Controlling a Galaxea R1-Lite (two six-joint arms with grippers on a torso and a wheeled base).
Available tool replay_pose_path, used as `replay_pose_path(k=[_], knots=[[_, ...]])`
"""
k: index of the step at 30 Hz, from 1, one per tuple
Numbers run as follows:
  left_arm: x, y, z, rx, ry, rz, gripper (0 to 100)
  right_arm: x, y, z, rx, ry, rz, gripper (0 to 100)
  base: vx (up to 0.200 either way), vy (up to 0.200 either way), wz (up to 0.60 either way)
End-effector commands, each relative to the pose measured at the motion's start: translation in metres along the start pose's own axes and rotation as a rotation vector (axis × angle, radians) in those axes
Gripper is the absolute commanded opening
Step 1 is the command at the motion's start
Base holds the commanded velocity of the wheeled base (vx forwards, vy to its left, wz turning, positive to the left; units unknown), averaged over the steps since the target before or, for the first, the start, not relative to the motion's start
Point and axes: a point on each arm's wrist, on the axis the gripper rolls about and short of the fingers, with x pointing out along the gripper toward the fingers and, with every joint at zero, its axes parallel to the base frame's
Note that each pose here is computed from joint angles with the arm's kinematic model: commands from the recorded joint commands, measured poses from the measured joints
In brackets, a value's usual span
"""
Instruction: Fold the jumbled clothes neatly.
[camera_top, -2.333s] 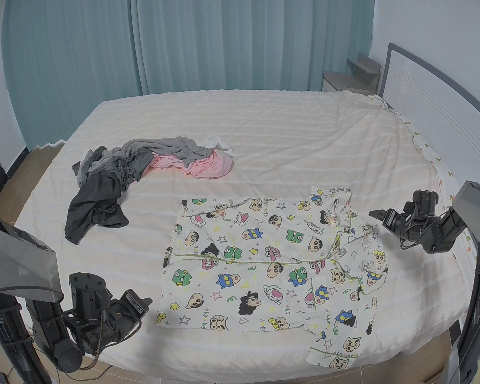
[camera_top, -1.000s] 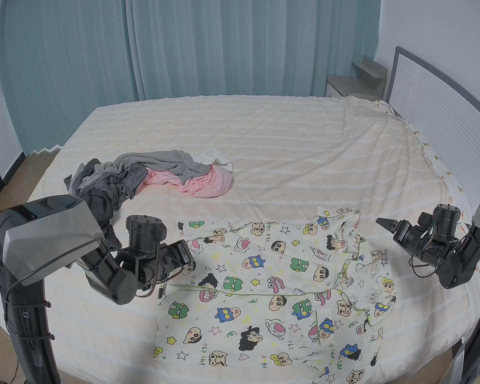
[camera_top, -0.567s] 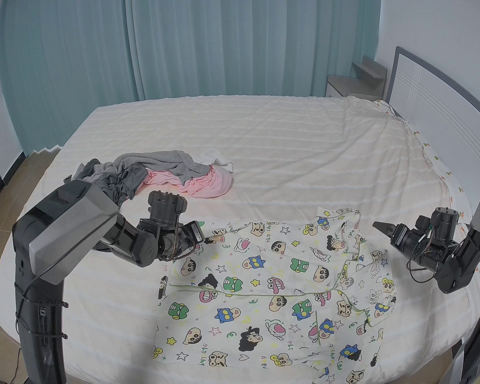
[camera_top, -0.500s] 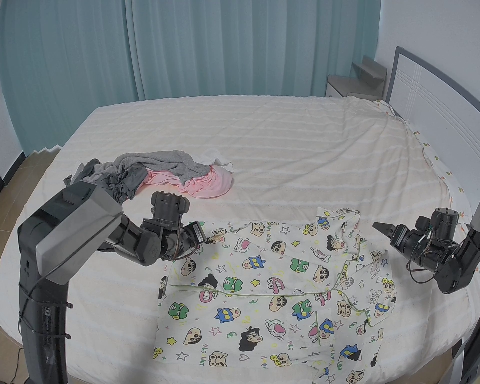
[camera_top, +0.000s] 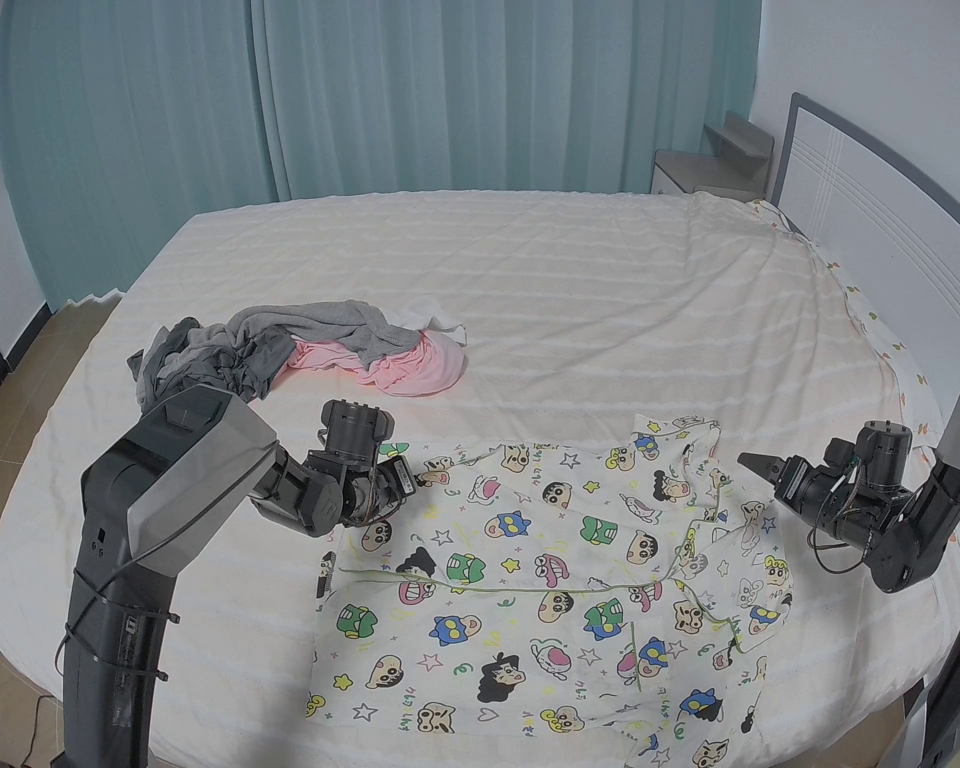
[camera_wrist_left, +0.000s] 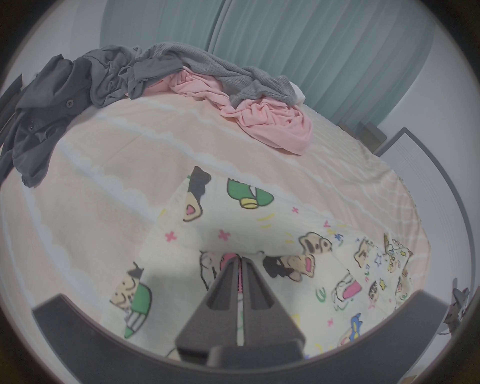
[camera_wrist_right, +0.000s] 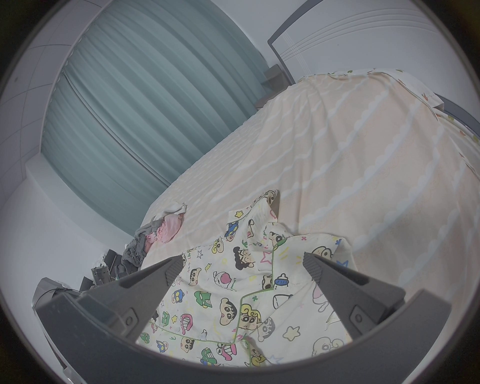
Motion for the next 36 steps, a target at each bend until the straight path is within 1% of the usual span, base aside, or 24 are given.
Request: replay_pose_path(k=[1,3,4,5,6,9,10,11,12,15,20,22,24,26,28,30,31,32,35,36], knots=[[0.013,0.003,0.001,0.003,-0.036,0.024,0,0.001,-0.001,-0.003,0.001,0.010,-0.002,100,0.000,0.000,0.00],[0.018,0.000,0.008,-0.005,-0.082,0.033,0,0.001,-0.001,-0.003,0.001,0.014,-0.001,100,0.000,0.000,0.00],[0.018,0.000,0.009,-0.005,-0.084,0.033,0,0.002,-0.001,-0.003,0.001,0.013,-0.001,100,0.000,0.000,0.00],[0.023,-0.001,0.016,-0.013,-0.118,0.035,0,0.001,-0.001,-0.004,0.002,0.015,-0.002,100,0.000,0.000,0.00],[0.023,-0.001,0.016,-0.013,-0.118,0.035,0,0.001,-0.001,-0.004,0.002,0.015,-0.002,100,0.000,0.000,0.00],[0.035,-0.004,0.038,-0.043,-0.236,0.016,0,0.000,-0.001,-0.004,-0.001,0.015,-0.002,100,0.000,0.000,0.00],[0.035,-0.006,0.042,-0.049,-0.259,0.010,0,0.000,0.000,-0.004,-0.002,0.016,-0.001,100,0.000,0.000,0.00],[0.038,-0.010,0.054,-0.069,-0.325,-0.009,0,0.000,0.000,-0.004,-0.003,0.016,-0.001,100,0.000,0.000,0.00],[0.040,-0.012,0.060,-0.076,-0.357,-0.021,0,0.000,0.001,-0.005,-0.005,0.018,0.001,100,0.000,0.000,0.00],[0.042,-0.017,0.074,-0.094,-0.415,-0.051,0,-0.001,0.004,-0.007,-0.008,0.025,0.008,100,0.000,0.000,0.00],[0.043,-0.015,0.072,-0.094,-0.413,-0.039,0,-0.002,0.007,-0.012,-0.021,0.011,0.034,100,0.000,0.000,0.00],[0.041,-0.010,0.080,-0.102,-0.429,-0.027,0,-0.004,0.008,-0.013,-0.026,-0.003,0.044,100,0.000,0.000,0.00],[0.028,-0.012,0.094,-0.111,-0.454,-0.033,0,-0.005,0.008,-0.013,-0.026,-0.003,0.044,100,0.000,0.000,0.00],[0.012,-0.008,0.099,-0.112,-0.429,-0.012,0,-0.008,0.007,-0.013,-0.024,-0.005,0.039,100,0.000,0.000,0.00],[-0.011,-0.005,0.102,-0.112,-0.405,-0.008,0,-0.011,0.005,-0.013,-0.020,-0.004,0.030,100,0.000,0.000,0.00],[-0.031,-0.003,0.100,-0.106,-0.369,-0.014,0,-0.014,0.003,-0.013,-0.017,-0.002,0.020,100,0.000,0.000,0.00],[-0.048,-0.001,0.099,-0.103,-0.345,-0.027,0,-0.017,0.002,-0.015,-0.016,0.001,0.015,100,0.000,0.000,0.00],[-0.054,0.000,0.098,-0.104,-0.337,-0.029,0,-0.018,0.002,-0.015,-0.014,0.004,0.011,100,0.000,0.000,0.00],[-0.094,0.013,0.077,-0.112,-0.242,-0.053,0,-0.024,0.001,-0.020,-0.013,0.008,0.010,100,0.000,0.000,0.00],[-0.102,0.017,0.071,-0.116,-0.228,-0.058,0,-0.026,0.001,-0.020,-0.014,0.006,0.012,100,0.000,0.000,0.00]])
